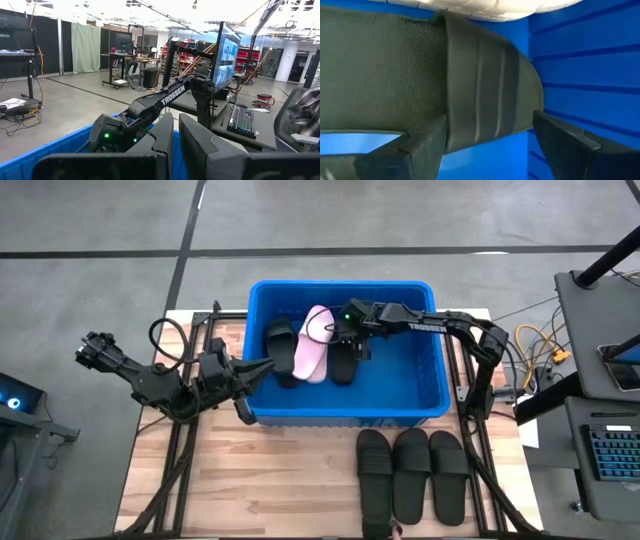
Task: Pick and place slides into bin
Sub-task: Put the black slide into the blue container
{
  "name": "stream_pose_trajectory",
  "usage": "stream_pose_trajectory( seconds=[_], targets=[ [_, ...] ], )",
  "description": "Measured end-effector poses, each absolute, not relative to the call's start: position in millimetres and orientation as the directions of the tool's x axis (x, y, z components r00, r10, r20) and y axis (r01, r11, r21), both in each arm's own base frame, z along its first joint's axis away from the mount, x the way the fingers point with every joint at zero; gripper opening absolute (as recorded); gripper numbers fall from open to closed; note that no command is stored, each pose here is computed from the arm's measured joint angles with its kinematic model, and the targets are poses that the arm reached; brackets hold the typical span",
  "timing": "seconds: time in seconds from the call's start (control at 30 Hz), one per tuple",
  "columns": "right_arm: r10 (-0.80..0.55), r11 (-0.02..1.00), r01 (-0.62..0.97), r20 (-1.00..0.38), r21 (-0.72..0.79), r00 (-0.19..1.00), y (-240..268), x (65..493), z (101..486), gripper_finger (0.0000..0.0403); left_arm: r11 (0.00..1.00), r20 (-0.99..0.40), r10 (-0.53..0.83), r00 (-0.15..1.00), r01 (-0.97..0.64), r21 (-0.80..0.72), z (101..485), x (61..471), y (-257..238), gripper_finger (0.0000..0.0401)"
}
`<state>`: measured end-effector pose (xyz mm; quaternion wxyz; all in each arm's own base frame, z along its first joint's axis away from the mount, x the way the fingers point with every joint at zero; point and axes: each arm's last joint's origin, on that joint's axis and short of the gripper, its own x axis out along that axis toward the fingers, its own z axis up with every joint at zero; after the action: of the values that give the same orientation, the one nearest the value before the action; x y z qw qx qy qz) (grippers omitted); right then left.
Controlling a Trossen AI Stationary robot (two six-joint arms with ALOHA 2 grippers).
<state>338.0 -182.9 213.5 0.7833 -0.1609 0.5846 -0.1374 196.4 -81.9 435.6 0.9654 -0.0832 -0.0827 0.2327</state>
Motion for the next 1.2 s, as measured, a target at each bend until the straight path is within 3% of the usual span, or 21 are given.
stream_pose_trajectory(
  seconds=[0.13, 0.37, 0.57, 0.73, 0.93, 1.03, 1.2],
  targets=[
    [-0.409, 0.913, 0.143, -0.859, -0.383, 0.309, -185, 344, 237, 0.0281, 0.878, 0.121, 0.463, 0.878, -0.435, -0.2, 436, 196, -82, 0.0015],
    [-0.389, 0.92, 0.252, -0.775, -0.3, 0.498, -169, 339, 306, 0.0251, 0.878, 0.121, 0.463, 0.878, -0.436, -0.196, 436, 196, -81, 0.0015],
    [-0.388, 0.921, 0.294, -0.63, -0.254, 0.672, -122, 310, 376, 0.0232, 0.884, 0.127, 0.464, 0.877, -0.449, -0.132, 438, 192, -80, 0.0015],
    [-0.305, 0.952, 0.25, -0.523, -0.174, 0.796, -67, 279, 417, 0.0226, 0.885, 0.135, 0.465, 0.875, -0.457, -0.087, 440, 189, -77, 0.0015],
    [-0.024, 0.992, 0.097, -0.616, 0.085, 0.787, -6, 249, 422, 0.023, 0.887, 0.136, 0.461, 0.877, -0.453, -0.084, 441, 187, -77, 0.0015],
    [-0.049, 0.972, 0.187, -0.655, 0.143, 0.754, 25, 238, 420, 0.0229, 0.888, 0.122, 0.459, 0.88, -0.455, -0.062, 439, 187, -77, 0.0015],
    [-0.133, 0.985, 0.17, -0.625, -0.001, 0.769, 91, 224, 416, 0.0224, 0.889, 0.105, 0.457, 0.883, -0.456, -0.036, 436, 188, -78, 0.0015]
  ],
)
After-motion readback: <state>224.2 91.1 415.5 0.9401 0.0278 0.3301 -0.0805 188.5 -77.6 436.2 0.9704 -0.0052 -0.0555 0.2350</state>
